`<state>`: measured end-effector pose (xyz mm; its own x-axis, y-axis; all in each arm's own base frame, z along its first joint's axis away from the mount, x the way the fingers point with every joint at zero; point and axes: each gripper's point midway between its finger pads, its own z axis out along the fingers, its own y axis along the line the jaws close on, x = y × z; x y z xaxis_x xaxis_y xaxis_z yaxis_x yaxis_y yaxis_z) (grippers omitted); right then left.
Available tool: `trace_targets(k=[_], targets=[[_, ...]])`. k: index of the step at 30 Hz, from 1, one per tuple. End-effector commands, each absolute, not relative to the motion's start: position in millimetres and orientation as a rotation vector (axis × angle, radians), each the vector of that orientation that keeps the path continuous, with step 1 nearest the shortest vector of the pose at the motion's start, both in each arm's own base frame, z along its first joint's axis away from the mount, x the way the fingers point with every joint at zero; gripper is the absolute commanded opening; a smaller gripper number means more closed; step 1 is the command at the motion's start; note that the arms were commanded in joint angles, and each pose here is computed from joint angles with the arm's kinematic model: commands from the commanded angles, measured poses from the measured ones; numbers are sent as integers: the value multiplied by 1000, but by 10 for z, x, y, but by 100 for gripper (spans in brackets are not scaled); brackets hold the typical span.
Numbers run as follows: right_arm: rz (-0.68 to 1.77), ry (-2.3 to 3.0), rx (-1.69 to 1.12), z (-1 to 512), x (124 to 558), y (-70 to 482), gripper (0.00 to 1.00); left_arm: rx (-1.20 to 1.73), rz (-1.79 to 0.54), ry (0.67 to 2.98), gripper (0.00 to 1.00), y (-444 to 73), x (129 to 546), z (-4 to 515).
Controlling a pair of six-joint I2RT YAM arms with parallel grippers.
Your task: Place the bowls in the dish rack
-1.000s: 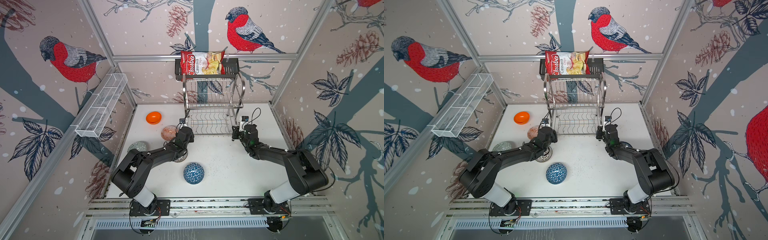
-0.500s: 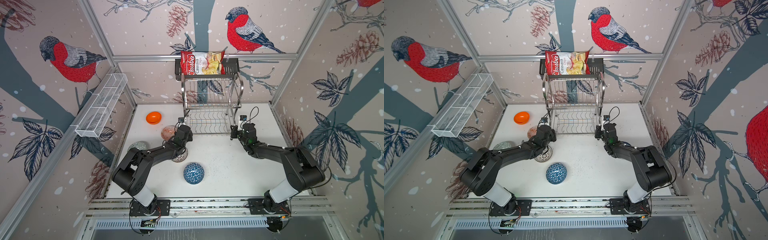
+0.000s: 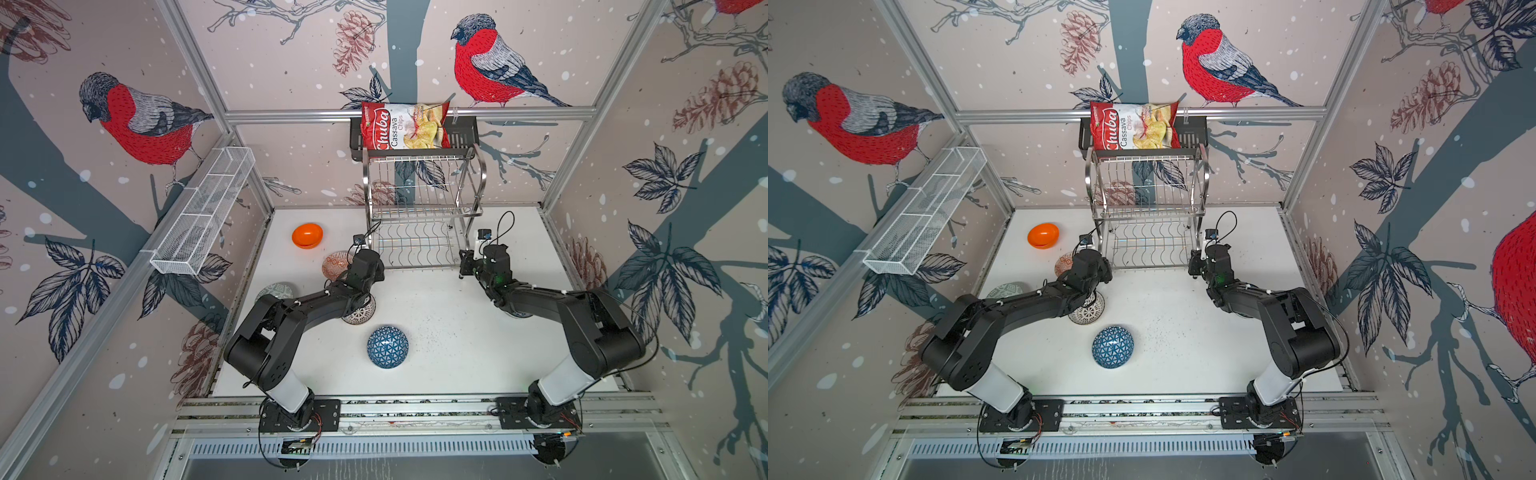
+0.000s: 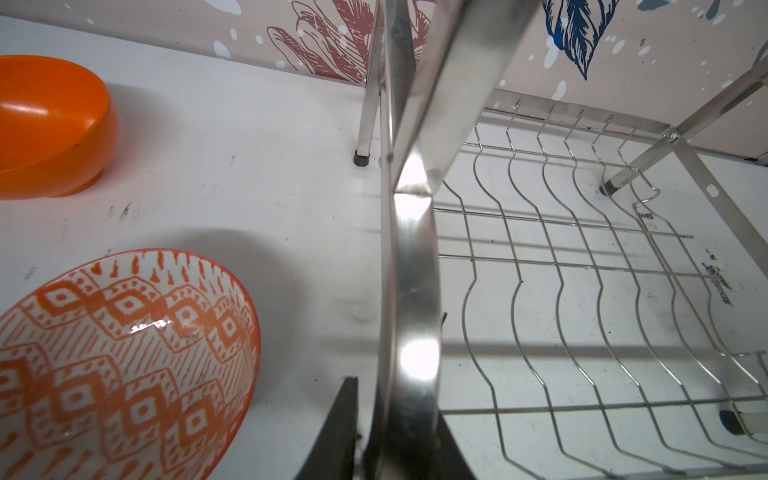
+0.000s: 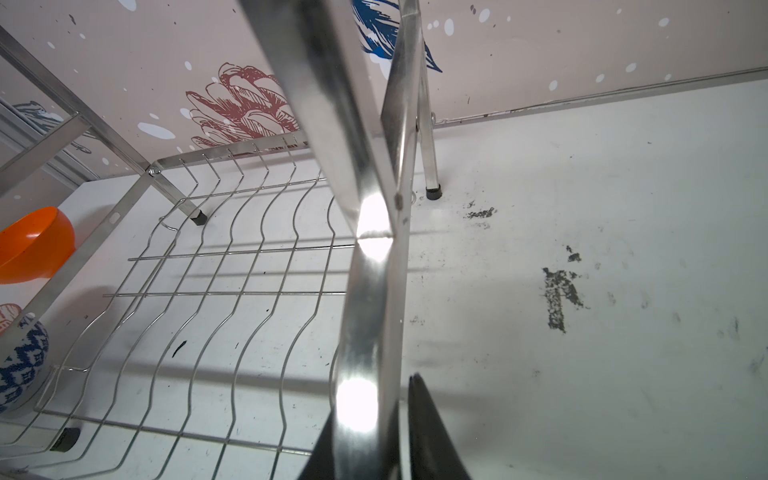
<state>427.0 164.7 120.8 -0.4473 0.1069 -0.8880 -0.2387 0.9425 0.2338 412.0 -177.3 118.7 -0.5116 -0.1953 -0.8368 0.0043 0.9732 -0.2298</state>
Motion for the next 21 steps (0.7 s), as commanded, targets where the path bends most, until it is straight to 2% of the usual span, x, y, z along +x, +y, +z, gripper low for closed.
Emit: trace_targets(k=[1, 6, 10, 21], targets=[[454, 1982, 57, 1275, 4305, 1578, 2, -171, -283, 2047, 32, -1785, 4180, 1323], [458, 1976, 62, 1293, 4294, 1560, 6, -177, -291, 2041, 37, -1792, 4192, 1352], [460, 1977, 66, 1292, 4299, 1548, 13, -178, -300, 2047, 40, -1798, 4178, 1345], [497, 1965, 51, 1339, 4280, 1595, 43, -195, -303, 2040, 64, -1761, 4138, 1406]])
